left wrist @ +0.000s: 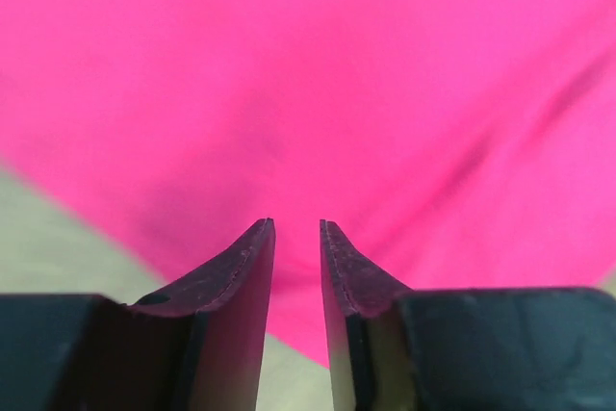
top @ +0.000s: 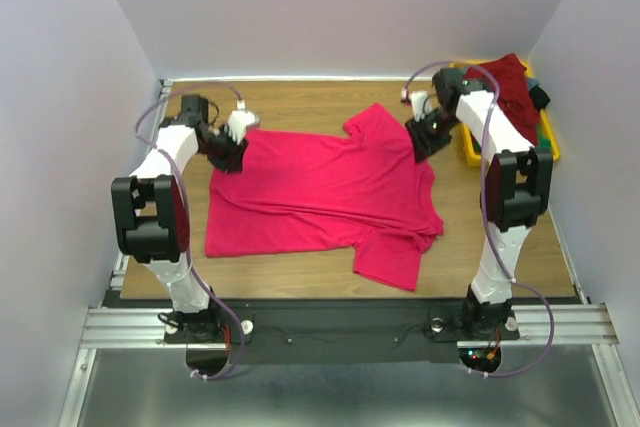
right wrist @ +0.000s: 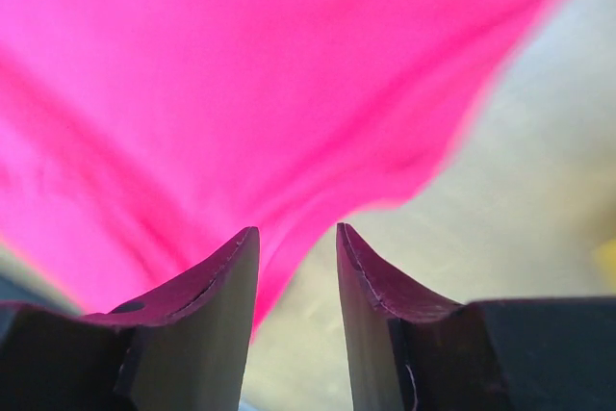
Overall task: Fold and stack the t-shirts
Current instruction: Flatten the tshirt out
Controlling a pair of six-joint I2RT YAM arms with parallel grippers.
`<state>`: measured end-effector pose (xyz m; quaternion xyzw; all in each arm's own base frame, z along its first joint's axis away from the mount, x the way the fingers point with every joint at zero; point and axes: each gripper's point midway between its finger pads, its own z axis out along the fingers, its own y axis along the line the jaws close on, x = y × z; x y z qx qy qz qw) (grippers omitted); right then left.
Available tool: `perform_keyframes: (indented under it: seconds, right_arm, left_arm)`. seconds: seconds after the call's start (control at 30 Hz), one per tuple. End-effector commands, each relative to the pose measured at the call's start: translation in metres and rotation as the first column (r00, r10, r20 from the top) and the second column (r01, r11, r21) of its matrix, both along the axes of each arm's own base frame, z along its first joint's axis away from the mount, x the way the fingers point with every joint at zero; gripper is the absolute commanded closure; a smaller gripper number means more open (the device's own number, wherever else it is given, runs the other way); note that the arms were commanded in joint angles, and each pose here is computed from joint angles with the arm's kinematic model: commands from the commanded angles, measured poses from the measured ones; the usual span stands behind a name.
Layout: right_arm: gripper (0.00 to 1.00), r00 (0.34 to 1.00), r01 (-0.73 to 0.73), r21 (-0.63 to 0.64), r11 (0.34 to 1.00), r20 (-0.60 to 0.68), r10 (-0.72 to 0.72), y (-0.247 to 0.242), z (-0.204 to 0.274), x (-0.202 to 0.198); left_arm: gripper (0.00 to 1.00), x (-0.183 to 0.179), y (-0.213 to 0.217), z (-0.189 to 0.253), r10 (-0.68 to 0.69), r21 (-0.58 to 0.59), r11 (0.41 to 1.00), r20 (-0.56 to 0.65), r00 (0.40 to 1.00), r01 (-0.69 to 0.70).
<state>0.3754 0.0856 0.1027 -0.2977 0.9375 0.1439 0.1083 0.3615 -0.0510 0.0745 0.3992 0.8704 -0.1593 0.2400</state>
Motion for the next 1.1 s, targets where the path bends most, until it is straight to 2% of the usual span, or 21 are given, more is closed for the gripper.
perform_keyframes:
  seconds: [0.0,0.07,0.2,0.37,0.57,0.67,0.7,0.77,0.8,0.87,0.9,0.93,1.0,1.07]
  right_arm:
    - [0.56,0.990,0.115,0.035,0.993,0.073,-0.118,0.002,0.001,0.059]
    - [0.58,0.981,0.146,0.009,0.989,0.130,-0.146,-0.002,0.000,0.087]
    - [0.61,0.973,0.199,-0.009,0.980,0.123,-0.197,-0.002,-0.033,0.117]
    - [0.64,0.966,0.235,-0.047,0.971,0.126,-0.228,-0.008,-0.060,0.130]
    - [0.66,0.937,0.319,-0.121,0.940,0.188,-0.294,-0.024,-0.095,0.157]
    - [0.67,0.913,0.359,-0.142,0.922,0.258,-0.316,-0.032,-0.093,0.181]
    - [0.67,0.911,0.366,-0.150,0.919,0.260,-0.320,-0.033,-0.103,0.186]
    - [0.67,0.887,0.395,-0.160,0.905,0.322,-0.331,-0.039,-0.096,0.204]
    - [0.67,0.882,0.407,-0.179,0.896,0.331,-0.335,-0.044,-0.107,0.209]
    - [0.67,0.864,0.420,-0.173,0.891,0.376,-0.334,-0.046,-0.103,0.222]
    - [0.66,0.859,0.423,-0.178,0.889,0.391,-0.330,-0.047,-0.105,0.226]
    - [0.66,0.841,0.439,-0.178,0.881,0.427,-0.333,-0.049,-0.106,0.235]
    - [0.66,0.810,0.462,-0.166,0.871,0.478,-0.339,-0.053,-0.101,0.248]
    - [0.63,0.785,0.479,-0.147,0.865,0.513,-0.348,-0.054,-0.094,0.256]
  left_arm:
    - [0.60,0.054,-0.015,0.058,0.074,-0.144,0.988,0.142,0.987,-0.053]
    - [0.60,0.079,-0.012,0.069,0.137,-0.157,0.982,0.188,0.972,-0.108]
    - [0.60,0.114,-0.001,0.058,0.231,-0.143,0.969,0.208,0.951,-0.204]
    - [0.60,0.127,0.008,0.033,0.296,-0.113,0.953,0.173,0.939,-0.280]
    - [0.62,0.142,0.020,-0.009,0.394,-0.082,0.919,0.122,0.911,-0.386]
    - [0.63,0.155,0.023,-0.017,0.429,-0.078,0.903,0.109,0.897,-0.422]
    - [0.63,0.156,0.024,-0.032,0.431,-0.062,0.902,0.083,0.898,-0.427]
    - [0.64,0.171,0.027,-0.029,0.447,-0.054,0.895,0.094,0.890,-0.444]
    - [0.66,0.174,0.029,-0.044,0.456,-0.035,0.890,0.071,0.887,-0.454]
    - [0.67,0.191,0.032,-0.035,0.463,-0.040,0.886,0.088,0.882,-0.461]
    - [0.68,0.195,0.031,-0.049,0.465,-0.030,0.885,0.065,0.883,-0.464]
    - [0.68,0.212,0.033,-0.034,0.471,-0.046,0.882,0.106,0.876,-0.469]
    - [0.68,0.219,0.034,-0.043,0.473,-0.037,0.881,0.089,0.877,-0.471]
    - [0.68,0.235,0.036,-0.029,0.481,-0.054,0.877,0.138,0.866,-0.478]
